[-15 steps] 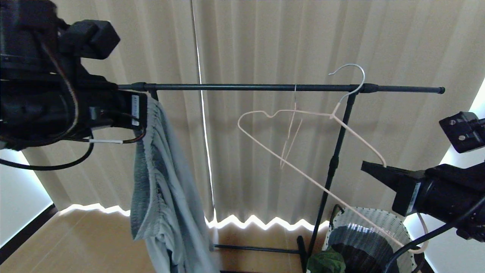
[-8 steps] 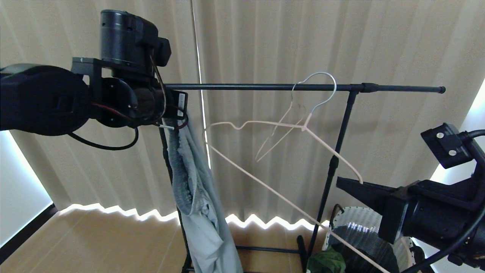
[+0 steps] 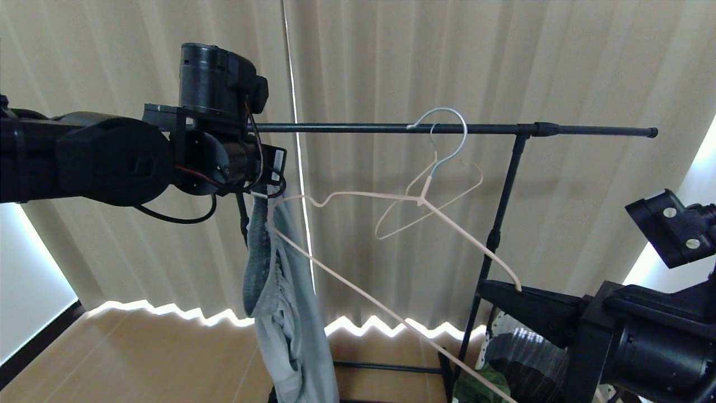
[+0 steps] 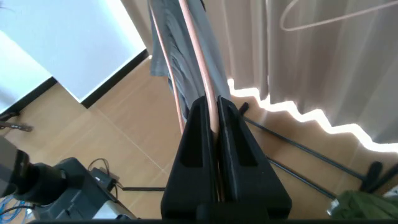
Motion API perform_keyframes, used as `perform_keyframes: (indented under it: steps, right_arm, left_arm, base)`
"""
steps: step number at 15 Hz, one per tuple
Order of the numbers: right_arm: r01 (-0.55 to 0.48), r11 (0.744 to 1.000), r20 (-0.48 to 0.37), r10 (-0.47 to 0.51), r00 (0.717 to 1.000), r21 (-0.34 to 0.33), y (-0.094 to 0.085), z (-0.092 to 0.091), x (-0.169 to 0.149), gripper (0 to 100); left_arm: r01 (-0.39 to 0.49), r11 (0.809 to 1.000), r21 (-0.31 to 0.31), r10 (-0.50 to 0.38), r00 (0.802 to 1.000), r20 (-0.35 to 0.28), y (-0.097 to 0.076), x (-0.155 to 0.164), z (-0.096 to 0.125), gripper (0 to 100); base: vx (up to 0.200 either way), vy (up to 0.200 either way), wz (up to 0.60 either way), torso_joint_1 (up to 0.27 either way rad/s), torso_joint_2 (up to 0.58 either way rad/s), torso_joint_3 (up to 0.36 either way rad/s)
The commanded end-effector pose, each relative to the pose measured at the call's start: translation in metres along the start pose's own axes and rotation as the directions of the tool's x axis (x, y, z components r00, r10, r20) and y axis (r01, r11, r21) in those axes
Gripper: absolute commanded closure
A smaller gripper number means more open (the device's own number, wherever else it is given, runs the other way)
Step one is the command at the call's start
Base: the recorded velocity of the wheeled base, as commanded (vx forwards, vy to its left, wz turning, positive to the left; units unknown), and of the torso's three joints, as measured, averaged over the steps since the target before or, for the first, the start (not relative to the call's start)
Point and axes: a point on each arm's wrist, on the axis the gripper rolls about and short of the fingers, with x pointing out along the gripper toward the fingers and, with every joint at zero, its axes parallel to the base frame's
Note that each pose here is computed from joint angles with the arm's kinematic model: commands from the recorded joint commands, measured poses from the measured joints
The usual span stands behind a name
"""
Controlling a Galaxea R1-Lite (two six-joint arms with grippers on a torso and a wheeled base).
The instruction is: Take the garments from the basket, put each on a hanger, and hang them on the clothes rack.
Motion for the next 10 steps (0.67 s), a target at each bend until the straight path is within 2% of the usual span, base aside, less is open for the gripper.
perform_keyframes:
  steps: [1,6,10]
  right_arm:
    - [-0.018,1.000,0.014,0.018,1.000,0.000,0.003,0.004,-0.002,100]
    - [-0.020,1.000,-0.014,0.019,1.000,-0.009,0.007,0.000,0.007,100]
    - [0.002,1.000,-0.014,-0.002,1.000,-0.007,0.013,0.003,0.029,100]
  left_arm:
    - [-0.015,1.000,0.000,0.015,1.000,-0.004,0.002,0.001,-0.001,100]
    - [-0.020,1.000,0.002,0.020,1.000,0.008,0.002,-0.005,0.002,100]
    - [0.009,0.999,0.034,-0.010,1.000,0.025,-0.008,-0.017,0.005,100]
  base:
    - [0.000,0.000,0.00,0.000,0.00,0.000]
    - [0.000,0.000,0.00,0.000,0.00,0.000]
    - [0.000,0.000,0.00,0.000,0.00,0.000]
